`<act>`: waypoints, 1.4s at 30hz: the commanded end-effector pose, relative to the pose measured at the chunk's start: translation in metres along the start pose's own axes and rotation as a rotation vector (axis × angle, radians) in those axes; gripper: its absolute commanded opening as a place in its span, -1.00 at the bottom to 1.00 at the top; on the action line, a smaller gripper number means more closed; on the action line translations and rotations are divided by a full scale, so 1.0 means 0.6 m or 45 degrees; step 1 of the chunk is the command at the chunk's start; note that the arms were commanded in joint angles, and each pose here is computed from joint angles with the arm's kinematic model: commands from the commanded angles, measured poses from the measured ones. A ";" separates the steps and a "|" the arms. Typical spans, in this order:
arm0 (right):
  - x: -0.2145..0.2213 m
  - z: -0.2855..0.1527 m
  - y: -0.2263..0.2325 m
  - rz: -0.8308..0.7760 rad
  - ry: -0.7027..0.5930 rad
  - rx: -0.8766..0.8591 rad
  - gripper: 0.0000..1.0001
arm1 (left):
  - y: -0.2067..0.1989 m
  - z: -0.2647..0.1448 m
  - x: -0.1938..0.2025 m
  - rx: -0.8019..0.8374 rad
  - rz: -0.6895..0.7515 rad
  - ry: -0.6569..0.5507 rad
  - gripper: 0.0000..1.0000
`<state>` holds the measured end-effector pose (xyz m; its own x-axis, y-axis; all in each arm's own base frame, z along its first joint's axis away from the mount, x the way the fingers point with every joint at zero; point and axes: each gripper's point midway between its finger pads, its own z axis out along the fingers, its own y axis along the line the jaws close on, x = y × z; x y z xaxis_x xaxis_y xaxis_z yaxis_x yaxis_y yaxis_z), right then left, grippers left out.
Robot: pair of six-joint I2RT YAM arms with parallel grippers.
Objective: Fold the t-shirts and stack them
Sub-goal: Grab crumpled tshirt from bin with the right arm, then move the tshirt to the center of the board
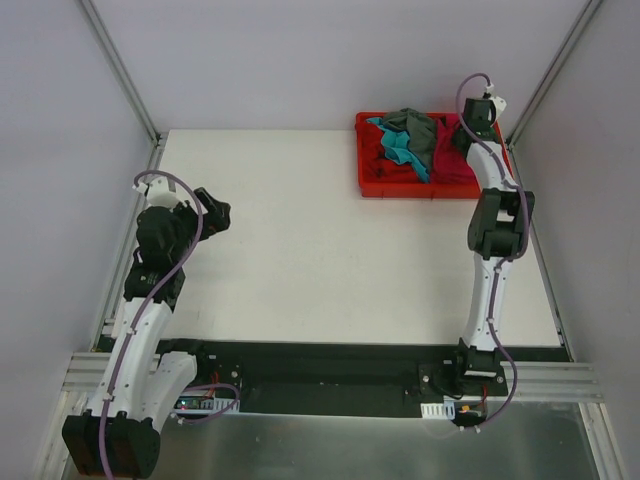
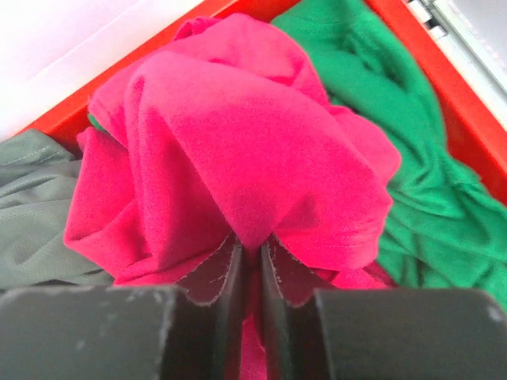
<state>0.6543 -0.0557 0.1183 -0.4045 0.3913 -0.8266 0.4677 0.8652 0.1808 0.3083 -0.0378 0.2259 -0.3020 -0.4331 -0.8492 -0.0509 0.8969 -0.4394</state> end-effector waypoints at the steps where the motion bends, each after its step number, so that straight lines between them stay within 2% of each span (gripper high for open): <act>1: -0.169 -0.123 0.018 0.030 -0.265 -0.098 -0.74 | -0.007 -0.018 -0.038 0.016 0.037 -0.135 0.98; 2: -0.190 -0.147 0.016 0.021 -0.298 -0.099 -0.73 | -0.009 -0.021 -0.039 0.023 0.038 -0.140 0.98; 5: -0.247 -0.226 0.008 -0.011 -0.391 -0.108 -0.97 | -0.016 -0.028 -0.043 0.052 0.046 -0.152 0.98; 9: -0.307 -0.328 0.007 -0.042 -0.488 -0.171 -0.98 | -0.030 -0.041 -0.050 0.104 0.054 -0.175 0.98; 14: -0.368 -0.484 0.040 -0.037 -0.608 -0.396 -0.98 | -0.043 -0.050 -0.052 0.152 0.049 -0.178 0.98; 17: -0.389 -0.592 0.066 -0.109 -0.663 -0.561 -0.98 | -0.052 -0.055 -0.051 0.187 0.047 -0.169 0.98; 21: -0.375 -0.737 0.120 -0.249 -0.747 -0.734 -0.98 | -0.064 -0.064 -0.052 0.223 0.058 -0.143 0.98; 25: -0.359 -0.864 0.142 -0.249 -0.856 -0.876 -0.98 | -0.065 -0.073 -0.055 0.222 0.040 -0.160 0.98; 30: -0.325 -0.959 0.178 -0.237 -0.859 -1.103 -0.98 | -0.069 -0.072 -0.050 0.240 0.017 -0.134 0.98; 35: -0.300 -1.025 0.219 -0.154 -0.785 -1.325 -0.98 | -0.068 -0.067 -0.033 0.242 -0.012 -0.085 0.98; 39: -0.259 -1.045 0.260 -0.152 -0.714 -1.383 -0.98 | -0.060 -0.061 -0.022 0.222 -0.028 -0.060 0.98; 42: -0.223 -1.027 0.282 -0.152 -0.642 -1.331 -0.98 | -0.056 -0.059 -0.020 0.204 -0.029 -0.052 0.98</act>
<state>0.3032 0.2205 0.5807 0.0583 0.2634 -0.9629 -0.5479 0.8147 0.1897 0.2794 -0.0572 0.2557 -0.2656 -0.4469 -0.8542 0.0857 0.8716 -0.4826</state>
